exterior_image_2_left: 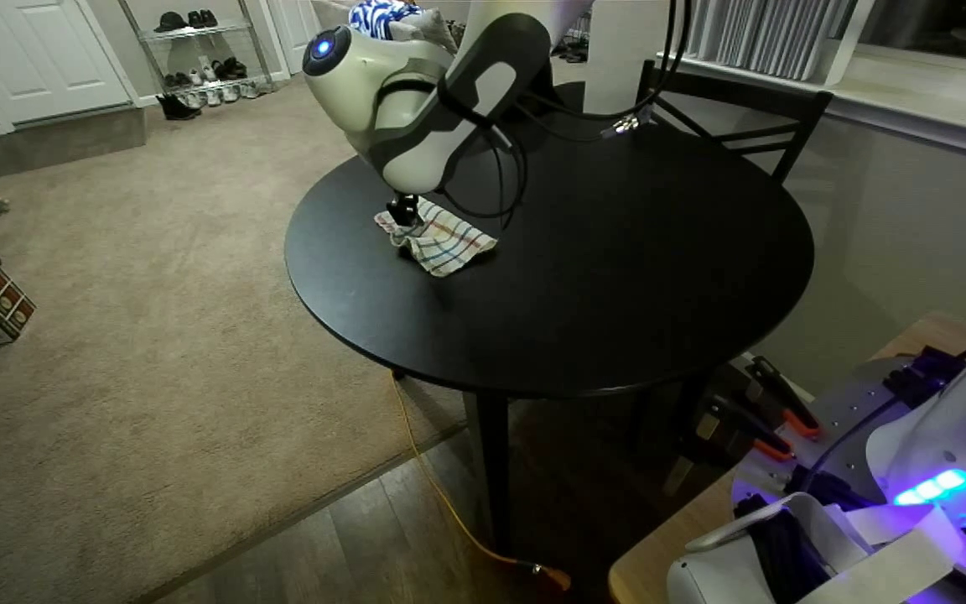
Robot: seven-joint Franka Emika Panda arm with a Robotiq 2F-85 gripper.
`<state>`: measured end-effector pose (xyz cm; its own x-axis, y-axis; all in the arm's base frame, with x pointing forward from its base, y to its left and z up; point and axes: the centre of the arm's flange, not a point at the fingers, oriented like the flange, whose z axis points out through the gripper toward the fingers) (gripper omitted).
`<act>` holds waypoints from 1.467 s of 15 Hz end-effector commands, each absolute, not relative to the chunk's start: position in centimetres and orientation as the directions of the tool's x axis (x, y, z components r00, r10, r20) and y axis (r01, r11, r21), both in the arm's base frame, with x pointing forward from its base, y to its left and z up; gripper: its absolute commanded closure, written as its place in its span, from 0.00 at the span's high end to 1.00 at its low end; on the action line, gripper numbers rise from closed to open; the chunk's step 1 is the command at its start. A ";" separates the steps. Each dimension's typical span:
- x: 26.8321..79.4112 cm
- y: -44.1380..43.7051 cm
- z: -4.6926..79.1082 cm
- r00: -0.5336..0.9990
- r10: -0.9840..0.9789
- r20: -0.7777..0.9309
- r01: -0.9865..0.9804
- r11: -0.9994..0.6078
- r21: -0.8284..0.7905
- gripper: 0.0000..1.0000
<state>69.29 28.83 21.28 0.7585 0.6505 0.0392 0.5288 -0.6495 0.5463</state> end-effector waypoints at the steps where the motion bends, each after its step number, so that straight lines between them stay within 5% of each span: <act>1: 69.3 28.7 21.3 0.759 0.650 0.038 0.528 -0.649 0.547 1.00; 22: 69.0 29.3 21.1 0.748 0.663 0.036 0.545 -0.644 0.537 1.00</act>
<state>68.99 29.77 20.97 0.7481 0.6624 0.0393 0.5376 -0.6398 0.5492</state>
